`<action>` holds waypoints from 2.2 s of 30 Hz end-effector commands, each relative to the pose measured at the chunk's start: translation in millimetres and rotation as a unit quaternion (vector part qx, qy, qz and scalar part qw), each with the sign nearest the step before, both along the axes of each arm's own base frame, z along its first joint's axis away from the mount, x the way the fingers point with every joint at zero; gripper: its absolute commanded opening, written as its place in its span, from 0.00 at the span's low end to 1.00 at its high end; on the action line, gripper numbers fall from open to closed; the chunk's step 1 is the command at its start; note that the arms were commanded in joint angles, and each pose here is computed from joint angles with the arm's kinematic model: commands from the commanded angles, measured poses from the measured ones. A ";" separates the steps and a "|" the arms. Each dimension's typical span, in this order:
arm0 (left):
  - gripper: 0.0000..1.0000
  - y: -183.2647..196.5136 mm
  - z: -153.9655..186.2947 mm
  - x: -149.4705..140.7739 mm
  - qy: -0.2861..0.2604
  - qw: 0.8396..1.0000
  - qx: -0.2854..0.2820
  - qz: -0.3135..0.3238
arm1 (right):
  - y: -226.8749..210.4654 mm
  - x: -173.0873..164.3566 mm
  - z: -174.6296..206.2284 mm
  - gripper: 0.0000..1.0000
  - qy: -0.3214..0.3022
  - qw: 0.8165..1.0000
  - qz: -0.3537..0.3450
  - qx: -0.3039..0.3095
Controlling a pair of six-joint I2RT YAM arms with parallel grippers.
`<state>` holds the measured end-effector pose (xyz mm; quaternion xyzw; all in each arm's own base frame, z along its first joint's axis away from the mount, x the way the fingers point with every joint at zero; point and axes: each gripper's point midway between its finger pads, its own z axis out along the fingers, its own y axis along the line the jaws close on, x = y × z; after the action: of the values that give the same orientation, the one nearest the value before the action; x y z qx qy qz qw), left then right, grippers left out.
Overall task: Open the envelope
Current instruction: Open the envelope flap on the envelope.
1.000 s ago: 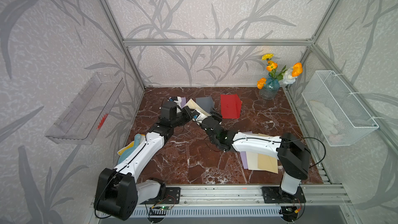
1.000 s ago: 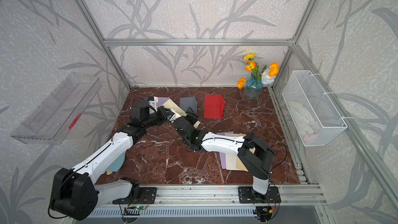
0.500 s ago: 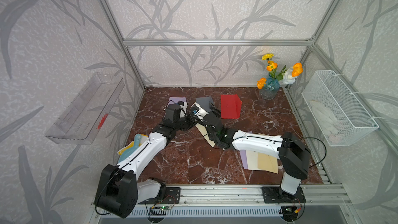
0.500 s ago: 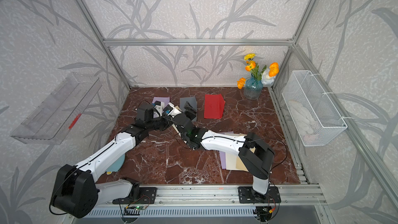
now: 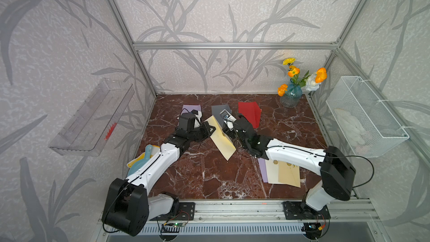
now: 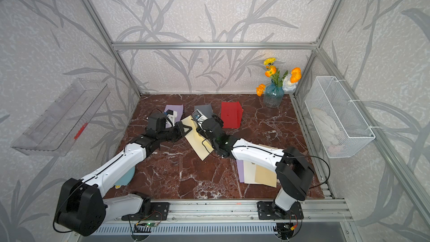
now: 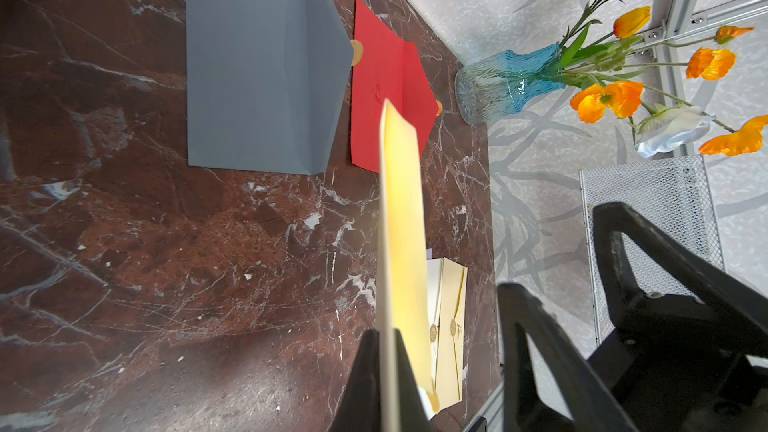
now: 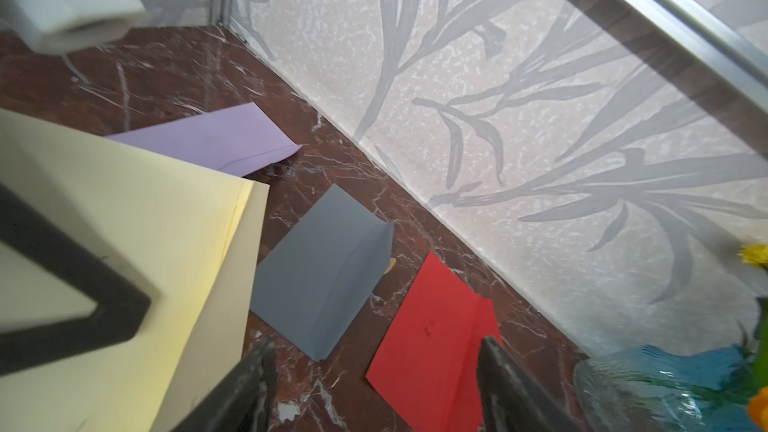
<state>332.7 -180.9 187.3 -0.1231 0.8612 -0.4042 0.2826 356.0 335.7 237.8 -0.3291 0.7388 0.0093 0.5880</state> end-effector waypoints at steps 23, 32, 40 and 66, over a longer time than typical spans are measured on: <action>0.00 2.3 24.1 6.2 -0.033 0.999 0.012 -0.003 | 31.3 -38.1 -60.9 0.76 0.168 0.978 0.106 0.059; 0.00 1.2 16.1 -1.3 -0.022 1.000 -0.005 -0.004 | 16.6 -11.7 -66.3 0.75 0.156 0.985 0.053 0.058; 0.00 -1.2 16.1 -9.2 -0.017 1.000 -0.012 -0.018 | -5.9 10.5 -70.3 0.75 0.161 0.984 0.014 0.068; 0.00 -23.3 62.6 -21.8 -0.088 0.984 -0.128 -0.088 | -4.8 37.4 -121.4 0.73 0.247 0.963 0.009 0.105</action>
<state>314.6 -198.3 231.7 -0.0714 0.8056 -0.5087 0.2952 387.2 323.2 107.8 -0.2752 0.8541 0.1335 0.4207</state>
